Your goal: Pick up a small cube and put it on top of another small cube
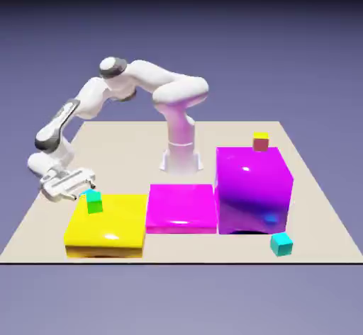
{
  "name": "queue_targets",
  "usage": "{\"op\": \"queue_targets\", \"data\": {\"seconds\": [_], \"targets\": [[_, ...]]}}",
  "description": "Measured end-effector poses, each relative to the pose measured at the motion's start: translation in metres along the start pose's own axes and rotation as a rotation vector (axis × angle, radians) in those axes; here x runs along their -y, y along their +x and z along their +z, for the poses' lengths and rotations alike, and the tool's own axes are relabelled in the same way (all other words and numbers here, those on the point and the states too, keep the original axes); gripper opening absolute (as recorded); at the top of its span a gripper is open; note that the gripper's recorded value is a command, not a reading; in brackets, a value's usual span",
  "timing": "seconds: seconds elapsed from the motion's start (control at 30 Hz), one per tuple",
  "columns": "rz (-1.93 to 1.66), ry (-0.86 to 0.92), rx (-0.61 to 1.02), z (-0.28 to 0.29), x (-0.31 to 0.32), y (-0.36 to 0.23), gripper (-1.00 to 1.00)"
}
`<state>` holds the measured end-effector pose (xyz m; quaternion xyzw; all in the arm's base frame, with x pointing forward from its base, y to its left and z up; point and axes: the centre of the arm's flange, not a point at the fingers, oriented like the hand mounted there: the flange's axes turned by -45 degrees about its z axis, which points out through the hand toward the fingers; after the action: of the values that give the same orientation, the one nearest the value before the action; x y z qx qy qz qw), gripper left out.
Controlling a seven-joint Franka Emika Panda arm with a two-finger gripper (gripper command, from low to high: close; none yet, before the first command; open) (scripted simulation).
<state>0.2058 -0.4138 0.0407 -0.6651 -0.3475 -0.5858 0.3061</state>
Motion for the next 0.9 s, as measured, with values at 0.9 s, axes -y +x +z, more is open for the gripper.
{"op": "queue_targets", "data": {"seconds": [0.9], "targets": [[-0.025, 0.515, 0.080, 0.333, 0.011, 0.293, -1.00]]}}
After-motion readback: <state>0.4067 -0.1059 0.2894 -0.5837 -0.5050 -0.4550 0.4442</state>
